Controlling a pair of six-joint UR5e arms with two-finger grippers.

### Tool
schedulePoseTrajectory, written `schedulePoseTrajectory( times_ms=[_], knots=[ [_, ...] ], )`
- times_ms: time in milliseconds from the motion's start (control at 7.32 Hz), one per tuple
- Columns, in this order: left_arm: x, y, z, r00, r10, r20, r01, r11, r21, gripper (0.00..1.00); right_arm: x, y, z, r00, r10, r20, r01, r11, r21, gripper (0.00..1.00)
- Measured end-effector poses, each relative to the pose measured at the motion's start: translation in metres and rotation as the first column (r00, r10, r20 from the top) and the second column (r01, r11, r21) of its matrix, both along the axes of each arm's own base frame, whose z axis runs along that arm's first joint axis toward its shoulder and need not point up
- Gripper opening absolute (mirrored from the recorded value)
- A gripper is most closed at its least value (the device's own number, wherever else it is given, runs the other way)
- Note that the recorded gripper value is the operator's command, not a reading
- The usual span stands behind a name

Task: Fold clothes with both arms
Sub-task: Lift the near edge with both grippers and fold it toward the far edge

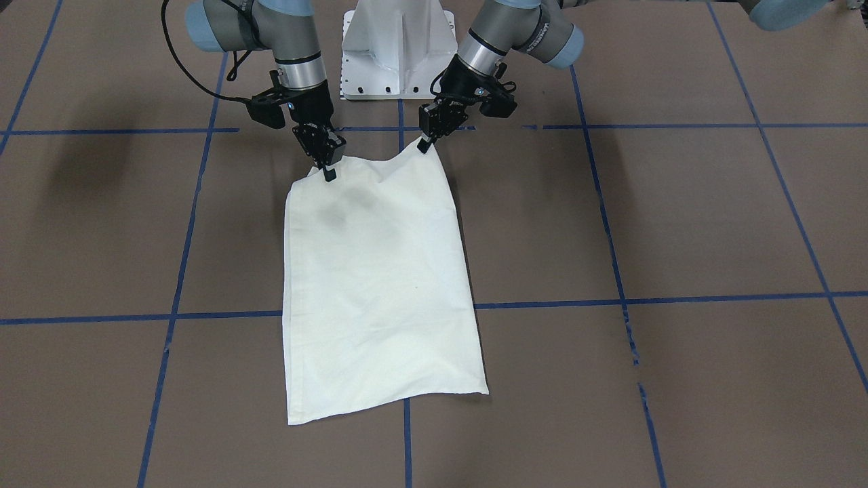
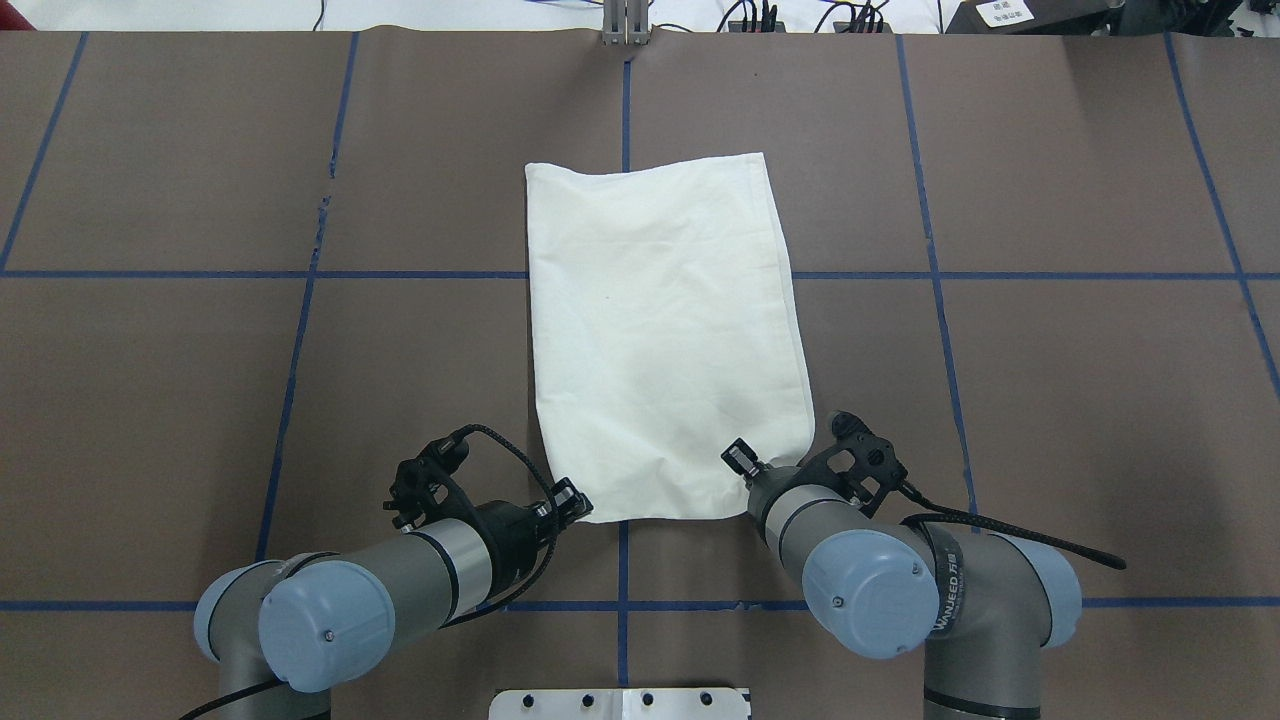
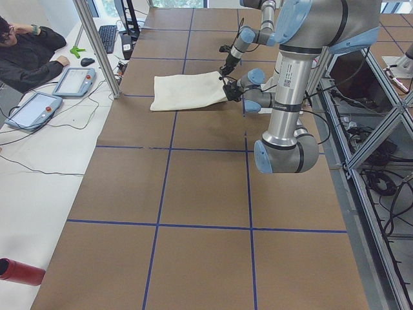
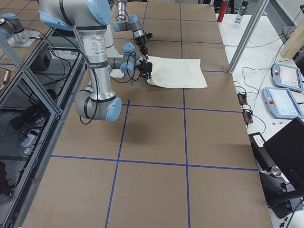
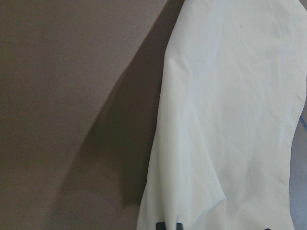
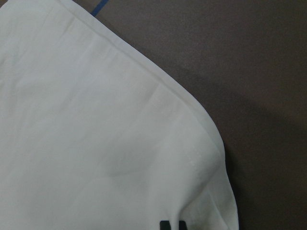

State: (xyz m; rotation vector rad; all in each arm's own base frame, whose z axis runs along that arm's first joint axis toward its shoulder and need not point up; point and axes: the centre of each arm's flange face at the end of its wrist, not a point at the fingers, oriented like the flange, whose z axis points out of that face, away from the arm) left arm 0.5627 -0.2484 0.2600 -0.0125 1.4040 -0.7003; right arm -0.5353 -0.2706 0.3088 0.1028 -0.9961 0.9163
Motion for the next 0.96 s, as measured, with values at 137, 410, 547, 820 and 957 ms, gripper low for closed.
schedulePoseTrajectory(
  times_ms=[137,410,547,820,957],
  knots=[
    [-0.002,0.0,-0.002,1.0,0.003,0.001,-0.003,1.0,0.01,0.0,0.001,0.0,-0.002,1.0,0.0,0.004,0.0,1.0,0.001,0.0],
    [-0.034,0.002,-0.032,1.0,0.02,0.005,-0.02,0.996,0.091,0.0,0.022,0.003,-0.026,0.998,-0.001,0.057,0.001,1.0,0.01,0.0],
    [-0.064,0.008,-0.058,0.999,0.036,0.023,-0.038,0.993,0.11,0.0,0.046,0.009,-0.05,0.996,-0.006,0.09,0.005,1.0,0.014,0.0],
    [-0.118,0.023,-0.102,0.997,0.07,0.045,-0.074,0.993,0.095,0.0,0.099,0.041,-0.102,0.991,-0.054,0.119,0.052,0.999,0.014,0.0],
    [-0.137,0.029,-0.114,0.995,0.082,0.052,-0.086,0.993,0.08,0.0,0.119,0.059,-0.121,0.988,-0.086,0.13,0.085,0.996,0.013,0.0]
  ],
)
